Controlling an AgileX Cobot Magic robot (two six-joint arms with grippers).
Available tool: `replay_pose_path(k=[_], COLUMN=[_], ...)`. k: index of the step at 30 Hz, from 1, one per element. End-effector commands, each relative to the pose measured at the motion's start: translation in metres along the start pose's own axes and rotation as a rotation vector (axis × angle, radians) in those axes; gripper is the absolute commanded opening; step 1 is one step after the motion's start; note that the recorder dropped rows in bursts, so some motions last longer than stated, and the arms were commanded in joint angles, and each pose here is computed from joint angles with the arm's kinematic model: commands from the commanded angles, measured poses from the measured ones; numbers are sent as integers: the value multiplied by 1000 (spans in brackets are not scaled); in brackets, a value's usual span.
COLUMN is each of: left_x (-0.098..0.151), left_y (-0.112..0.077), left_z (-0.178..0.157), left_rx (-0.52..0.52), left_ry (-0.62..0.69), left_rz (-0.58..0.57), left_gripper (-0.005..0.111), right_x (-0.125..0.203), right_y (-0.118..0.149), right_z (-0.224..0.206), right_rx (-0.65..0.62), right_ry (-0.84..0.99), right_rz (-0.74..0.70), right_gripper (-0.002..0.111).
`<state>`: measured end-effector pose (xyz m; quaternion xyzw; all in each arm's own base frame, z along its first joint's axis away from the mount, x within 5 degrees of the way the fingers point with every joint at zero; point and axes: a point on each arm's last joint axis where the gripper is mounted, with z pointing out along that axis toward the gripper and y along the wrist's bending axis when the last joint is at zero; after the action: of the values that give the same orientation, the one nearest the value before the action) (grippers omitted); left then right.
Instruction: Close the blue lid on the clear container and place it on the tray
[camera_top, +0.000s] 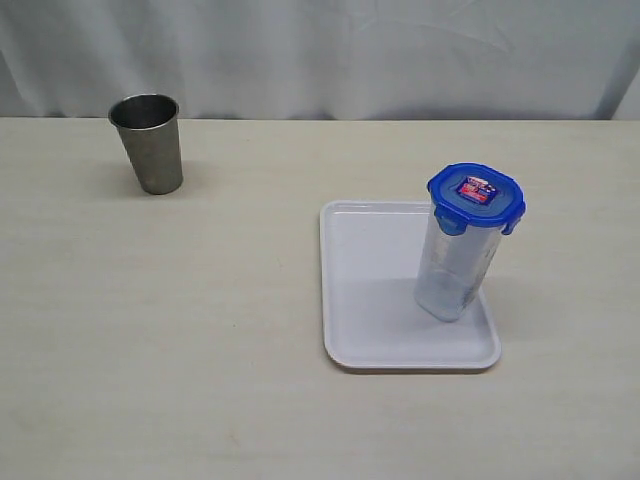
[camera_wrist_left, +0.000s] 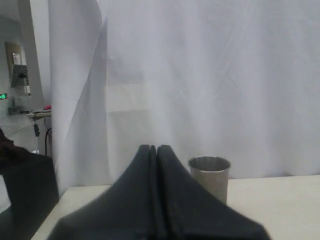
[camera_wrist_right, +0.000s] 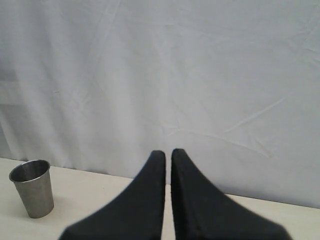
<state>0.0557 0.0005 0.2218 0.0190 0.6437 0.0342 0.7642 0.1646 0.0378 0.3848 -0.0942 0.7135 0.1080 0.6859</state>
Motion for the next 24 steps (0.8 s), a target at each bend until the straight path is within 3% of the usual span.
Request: replay_pose_path(k=[1, 7, 24], left_x=[7, 37, 38], left_y=[1, 3, 3], left_z=[-1, -8, -9], left_rx=[-23, -40, -40], left_ry=[71, 414, 414], left_rz=[3, 0, -2], left_gripper=[0, 0, 0], right_x=[0, 0, -1], right_y=[0, 0, -1], right_z=[-1, -1, 0], right_rx=[4, 4, 21], right_ry=[-5, -5, -21], right_rz=[4, 4, -17], right_gripper=[4, 4, 4])
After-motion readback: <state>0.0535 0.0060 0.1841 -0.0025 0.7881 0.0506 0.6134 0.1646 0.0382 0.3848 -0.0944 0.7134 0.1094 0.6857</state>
